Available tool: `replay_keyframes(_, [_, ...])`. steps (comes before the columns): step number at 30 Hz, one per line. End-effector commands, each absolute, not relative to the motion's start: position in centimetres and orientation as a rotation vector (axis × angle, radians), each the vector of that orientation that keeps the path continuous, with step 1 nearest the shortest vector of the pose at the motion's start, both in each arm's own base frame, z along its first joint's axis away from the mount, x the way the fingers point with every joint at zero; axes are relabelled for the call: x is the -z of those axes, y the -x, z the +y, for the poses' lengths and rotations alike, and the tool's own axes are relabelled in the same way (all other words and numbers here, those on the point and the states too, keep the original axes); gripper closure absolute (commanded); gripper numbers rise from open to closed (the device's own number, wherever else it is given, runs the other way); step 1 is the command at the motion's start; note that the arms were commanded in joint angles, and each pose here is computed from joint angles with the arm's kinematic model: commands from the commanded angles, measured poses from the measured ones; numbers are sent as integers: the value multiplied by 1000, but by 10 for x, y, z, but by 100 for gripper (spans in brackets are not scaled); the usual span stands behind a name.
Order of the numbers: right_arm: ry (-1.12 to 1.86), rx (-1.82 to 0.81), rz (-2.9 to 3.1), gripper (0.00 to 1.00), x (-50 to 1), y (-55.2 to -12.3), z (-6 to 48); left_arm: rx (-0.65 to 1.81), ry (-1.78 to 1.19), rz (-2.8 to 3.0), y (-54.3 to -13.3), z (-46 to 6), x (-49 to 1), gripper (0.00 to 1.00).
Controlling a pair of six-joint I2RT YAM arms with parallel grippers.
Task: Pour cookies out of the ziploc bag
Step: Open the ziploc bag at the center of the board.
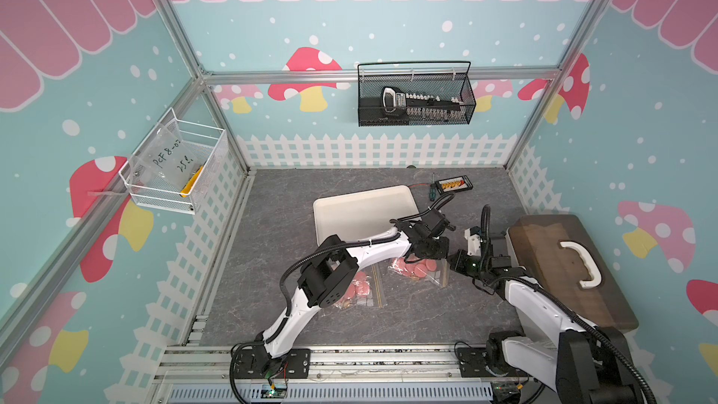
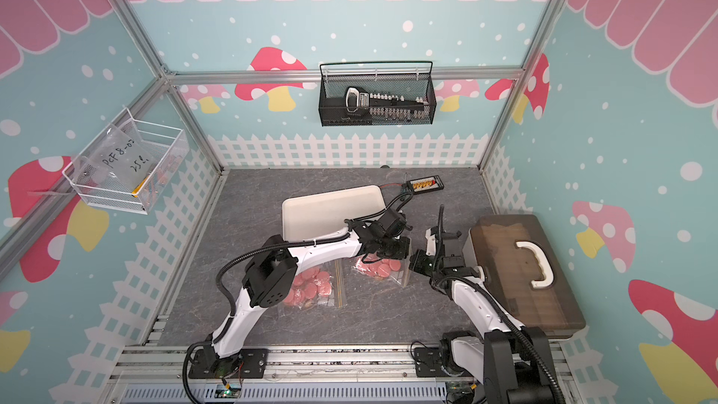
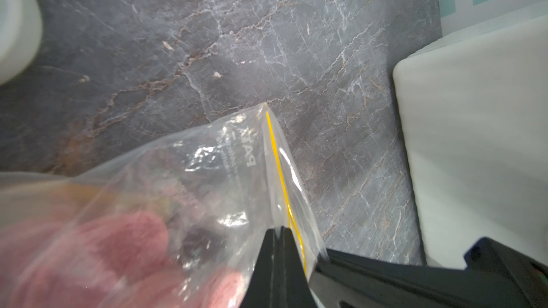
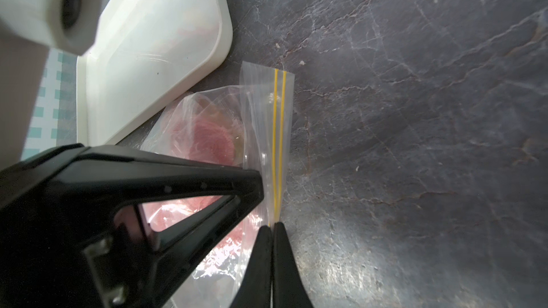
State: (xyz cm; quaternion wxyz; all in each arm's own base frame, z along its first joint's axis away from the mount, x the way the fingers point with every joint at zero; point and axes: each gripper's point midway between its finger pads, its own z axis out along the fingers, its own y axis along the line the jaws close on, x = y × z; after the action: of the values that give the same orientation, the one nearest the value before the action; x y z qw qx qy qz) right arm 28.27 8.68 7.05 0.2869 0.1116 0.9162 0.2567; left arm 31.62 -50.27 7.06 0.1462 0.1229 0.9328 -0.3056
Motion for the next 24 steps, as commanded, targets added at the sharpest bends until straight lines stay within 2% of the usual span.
replay_keyframes(1, [-295,-660,2466,100,-69,-282,85,859,-356,2659,-317,-497,-88,100])
replay_keyframes(24, [-332,-576,2516,100,-59,-281,75,880,-422,2642,-313,-497,-99,100])
